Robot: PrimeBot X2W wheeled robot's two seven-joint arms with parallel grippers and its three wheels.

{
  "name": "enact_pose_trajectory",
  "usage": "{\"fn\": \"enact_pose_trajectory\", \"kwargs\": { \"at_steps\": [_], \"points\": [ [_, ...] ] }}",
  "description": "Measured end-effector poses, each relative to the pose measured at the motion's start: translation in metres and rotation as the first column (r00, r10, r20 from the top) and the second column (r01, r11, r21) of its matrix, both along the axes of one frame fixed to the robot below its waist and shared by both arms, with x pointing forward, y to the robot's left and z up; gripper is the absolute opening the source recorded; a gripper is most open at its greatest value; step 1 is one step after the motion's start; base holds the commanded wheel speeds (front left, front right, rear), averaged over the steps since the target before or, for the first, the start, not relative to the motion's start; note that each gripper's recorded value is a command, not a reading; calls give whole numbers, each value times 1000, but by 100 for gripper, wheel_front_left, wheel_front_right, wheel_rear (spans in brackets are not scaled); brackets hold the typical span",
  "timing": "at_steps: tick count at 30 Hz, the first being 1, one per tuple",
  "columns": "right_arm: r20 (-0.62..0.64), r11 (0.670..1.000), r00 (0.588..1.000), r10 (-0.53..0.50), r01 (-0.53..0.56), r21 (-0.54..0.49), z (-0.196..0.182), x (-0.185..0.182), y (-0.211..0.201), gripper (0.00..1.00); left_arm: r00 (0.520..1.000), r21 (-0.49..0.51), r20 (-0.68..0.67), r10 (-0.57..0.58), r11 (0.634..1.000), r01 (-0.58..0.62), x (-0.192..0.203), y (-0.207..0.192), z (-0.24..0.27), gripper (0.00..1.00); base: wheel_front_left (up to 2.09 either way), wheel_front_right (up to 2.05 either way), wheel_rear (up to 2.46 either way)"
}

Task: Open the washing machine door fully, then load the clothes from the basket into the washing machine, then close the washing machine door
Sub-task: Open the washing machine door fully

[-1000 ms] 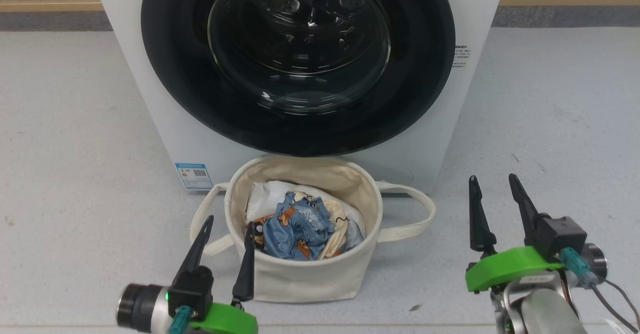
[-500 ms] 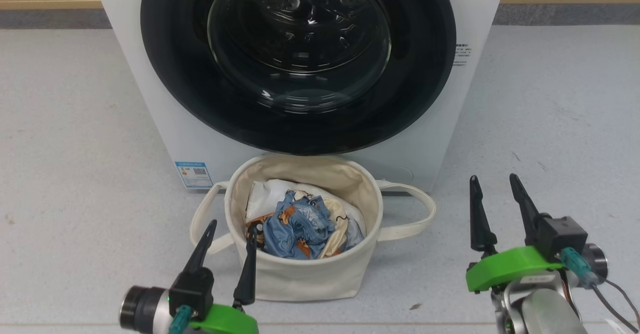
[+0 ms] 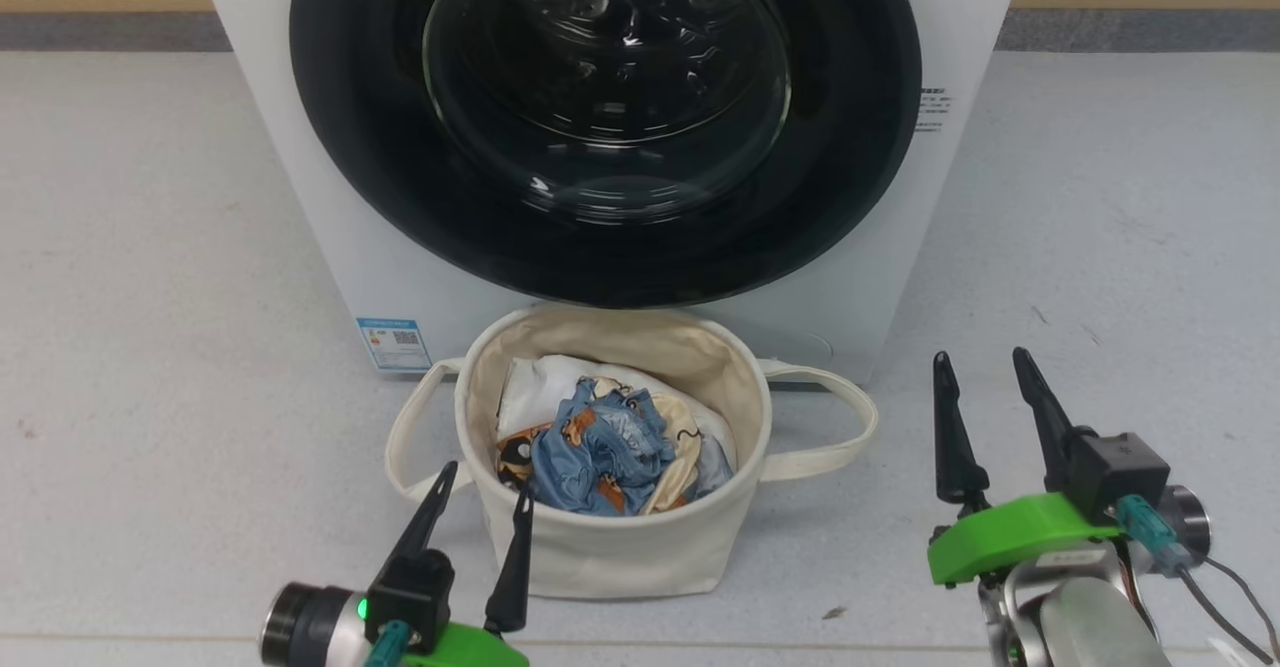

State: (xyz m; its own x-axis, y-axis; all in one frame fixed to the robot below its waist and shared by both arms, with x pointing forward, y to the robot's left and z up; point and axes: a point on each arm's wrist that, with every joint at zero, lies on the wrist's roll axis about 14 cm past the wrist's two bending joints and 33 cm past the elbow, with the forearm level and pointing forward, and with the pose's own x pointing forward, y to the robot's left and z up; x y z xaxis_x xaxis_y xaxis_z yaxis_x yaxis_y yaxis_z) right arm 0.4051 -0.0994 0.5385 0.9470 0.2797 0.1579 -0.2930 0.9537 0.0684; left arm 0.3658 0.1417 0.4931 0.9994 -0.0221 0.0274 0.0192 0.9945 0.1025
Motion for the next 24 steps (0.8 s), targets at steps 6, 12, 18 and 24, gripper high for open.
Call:
{"fn": "enact_pose_trajectory", "kwargs": {
  "at_steps": [6,12,18,24],
  "points": [
    [-1,1000,1000,4,-4,0,0,1,1,100,1000,12,-9,-1,1000,1,-1,2,-3,100,87,102,-189],
    [-3,1000,1000,2,-2,1,-1,1,1,100,1000,23,-12,-6,1000,6,-1,1,-4,100,108,124,-231],
    [-5,1000,1000,-2,2,4,-2,1,0,100,1000,22,-8,-11,1000,12,0,0,-3,100,108,124,-231],
    [-9,1000,1000,-4,4,8,-3,1,-1,100,1000,17,-1,-14,1000,14,1,-2,-1,100,118,115,-233]
  ]
}}
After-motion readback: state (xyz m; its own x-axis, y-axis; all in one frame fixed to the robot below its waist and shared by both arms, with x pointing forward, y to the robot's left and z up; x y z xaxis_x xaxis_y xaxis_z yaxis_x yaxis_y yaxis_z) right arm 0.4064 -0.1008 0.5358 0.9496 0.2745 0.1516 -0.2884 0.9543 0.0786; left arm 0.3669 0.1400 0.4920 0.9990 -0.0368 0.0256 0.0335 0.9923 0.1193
